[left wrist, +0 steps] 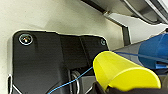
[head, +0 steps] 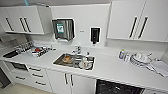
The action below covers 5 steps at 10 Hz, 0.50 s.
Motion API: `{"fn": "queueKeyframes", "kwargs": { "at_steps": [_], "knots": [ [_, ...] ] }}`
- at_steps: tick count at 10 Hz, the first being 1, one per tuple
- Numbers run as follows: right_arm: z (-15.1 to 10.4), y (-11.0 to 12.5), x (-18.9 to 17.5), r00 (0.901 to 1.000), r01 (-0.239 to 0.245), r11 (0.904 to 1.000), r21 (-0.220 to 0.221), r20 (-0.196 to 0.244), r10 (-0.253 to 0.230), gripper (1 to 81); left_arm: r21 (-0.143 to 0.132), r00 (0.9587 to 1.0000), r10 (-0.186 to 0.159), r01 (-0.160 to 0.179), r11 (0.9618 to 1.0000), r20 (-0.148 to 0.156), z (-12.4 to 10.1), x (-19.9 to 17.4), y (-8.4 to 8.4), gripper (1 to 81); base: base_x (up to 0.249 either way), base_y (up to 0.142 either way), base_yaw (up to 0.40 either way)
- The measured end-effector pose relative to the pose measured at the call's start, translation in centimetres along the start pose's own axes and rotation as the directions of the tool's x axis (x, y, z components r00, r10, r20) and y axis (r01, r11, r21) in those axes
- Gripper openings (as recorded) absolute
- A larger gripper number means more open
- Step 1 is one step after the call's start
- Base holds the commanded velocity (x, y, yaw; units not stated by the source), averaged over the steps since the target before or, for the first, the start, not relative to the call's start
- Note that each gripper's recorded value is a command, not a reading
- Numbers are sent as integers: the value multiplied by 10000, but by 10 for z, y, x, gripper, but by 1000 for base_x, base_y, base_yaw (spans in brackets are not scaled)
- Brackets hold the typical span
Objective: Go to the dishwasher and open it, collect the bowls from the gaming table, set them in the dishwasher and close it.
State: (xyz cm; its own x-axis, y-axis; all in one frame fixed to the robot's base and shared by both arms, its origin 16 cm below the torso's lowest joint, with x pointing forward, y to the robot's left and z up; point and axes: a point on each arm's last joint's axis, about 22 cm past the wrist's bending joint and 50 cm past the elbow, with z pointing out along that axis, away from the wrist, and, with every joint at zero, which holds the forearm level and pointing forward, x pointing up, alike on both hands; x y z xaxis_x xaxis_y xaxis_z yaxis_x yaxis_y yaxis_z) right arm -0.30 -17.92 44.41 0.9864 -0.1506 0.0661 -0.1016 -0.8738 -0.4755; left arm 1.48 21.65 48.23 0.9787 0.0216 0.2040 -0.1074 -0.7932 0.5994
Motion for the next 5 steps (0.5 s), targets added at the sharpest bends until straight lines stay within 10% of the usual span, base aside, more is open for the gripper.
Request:
{"fn": "queueKeyframes", "kwargs": {
  "at_steps": [5],
  "knots": [
    [0,0,0,10000,3,10000,-1,-8,-3,10,1,10000,4,-4,10000,2,0,0,0,10,0,0,-119]
  ]
}}
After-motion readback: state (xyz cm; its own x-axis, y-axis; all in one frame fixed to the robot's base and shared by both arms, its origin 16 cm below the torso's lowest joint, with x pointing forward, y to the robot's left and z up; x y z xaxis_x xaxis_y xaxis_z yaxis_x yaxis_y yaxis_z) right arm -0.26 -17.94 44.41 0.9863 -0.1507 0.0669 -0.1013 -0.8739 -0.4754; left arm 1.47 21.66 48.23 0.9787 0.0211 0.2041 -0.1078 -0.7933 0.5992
